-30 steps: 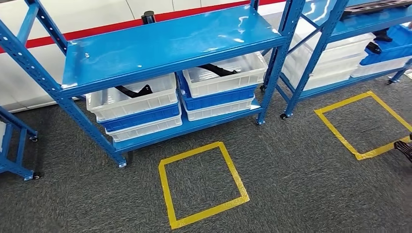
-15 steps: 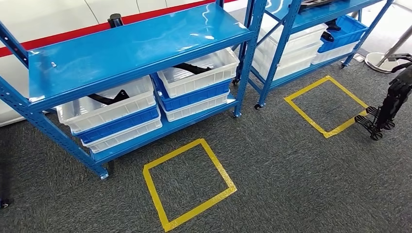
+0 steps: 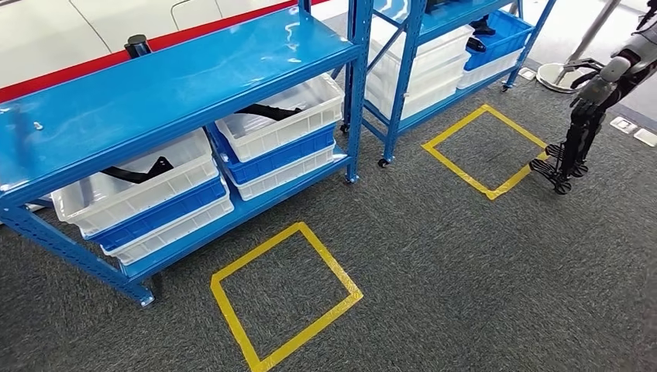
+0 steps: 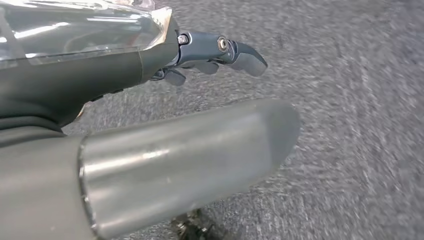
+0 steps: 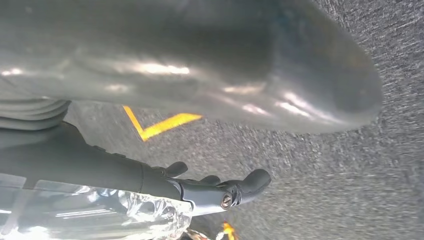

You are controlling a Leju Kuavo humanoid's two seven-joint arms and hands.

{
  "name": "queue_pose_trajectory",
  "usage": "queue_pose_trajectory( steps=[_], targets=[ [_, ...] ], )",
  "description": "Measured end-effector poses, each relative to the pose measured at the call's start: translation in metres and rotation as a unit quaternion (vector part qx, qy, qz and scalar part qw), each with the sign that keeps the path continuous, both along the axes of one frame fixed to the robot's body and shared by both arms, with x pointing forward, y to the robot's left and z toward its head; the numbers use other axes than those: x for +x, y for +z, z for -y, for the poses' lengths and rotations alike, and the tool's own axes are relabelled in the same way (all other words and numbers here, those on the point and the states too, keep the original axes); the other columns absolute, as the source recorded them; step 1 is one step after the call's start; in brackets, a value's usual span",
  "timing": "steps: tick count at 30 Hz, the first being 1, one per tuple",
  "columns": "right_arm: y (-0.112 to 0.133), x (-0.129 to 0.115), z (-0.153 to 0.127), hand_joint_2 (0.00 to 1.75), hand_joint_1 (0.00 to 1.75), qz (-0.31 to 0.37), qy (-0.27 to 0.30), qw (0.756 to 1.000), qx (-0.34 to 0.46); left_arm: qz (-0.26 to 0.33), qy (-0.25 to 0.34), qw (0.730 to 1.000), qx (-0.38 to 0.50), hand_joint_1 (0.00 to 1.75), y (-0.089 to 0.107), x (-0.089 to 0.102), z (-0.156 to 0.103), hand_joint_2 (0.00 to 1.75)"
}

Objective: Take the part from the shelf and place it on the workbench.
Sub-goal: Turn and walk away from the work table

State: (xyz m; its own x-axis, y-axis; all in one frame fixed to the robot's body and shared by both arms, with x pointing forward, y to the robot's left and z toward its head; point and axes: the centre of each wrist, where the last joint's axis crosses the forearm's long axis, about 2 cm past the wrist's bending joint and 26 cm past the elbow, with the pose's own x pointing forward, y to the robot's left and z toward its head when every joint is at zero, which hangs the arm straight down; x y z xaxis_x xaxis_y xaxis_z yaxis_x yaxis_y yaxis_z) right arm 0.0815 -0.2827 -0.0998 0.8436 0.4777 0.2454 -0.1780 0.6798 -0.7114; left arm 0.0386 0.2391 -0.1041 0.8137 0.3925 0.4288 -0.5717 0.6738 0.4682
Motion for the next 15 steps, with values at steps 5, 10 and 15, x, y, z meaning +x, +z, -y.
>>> queue_pose_trajectory(
  steps=[5, 10, 15],
  targets=[
    [-0.0005, -0.0035, 0.0006, 0.00, 0.00, 0.001, 0.001, 1.000, -0.005, 0.004, -0.004, 1.000, -0.002, 0.00, 0.0001, 0.0022, -0.0009, 0.00],
    [-0.0004, -0.0033, 0.0010, 0.00, 0.00, 0.003, 0.002, 1.000, -0.006, 0.007, -0.006, 1.000, -0.005, 0.00, -0.0002, 0.0020, -0.0022, 0.00],
    [-0.0006, -0.0044, 0.0014, 0.00, 0.00, 0.002, 0.003, 1.000, -0.007, 0.008, -0.007, 1.000, -0.007, 0.00, -0.0004, 0.0020, -0.0028, 0.00]
  ],
)
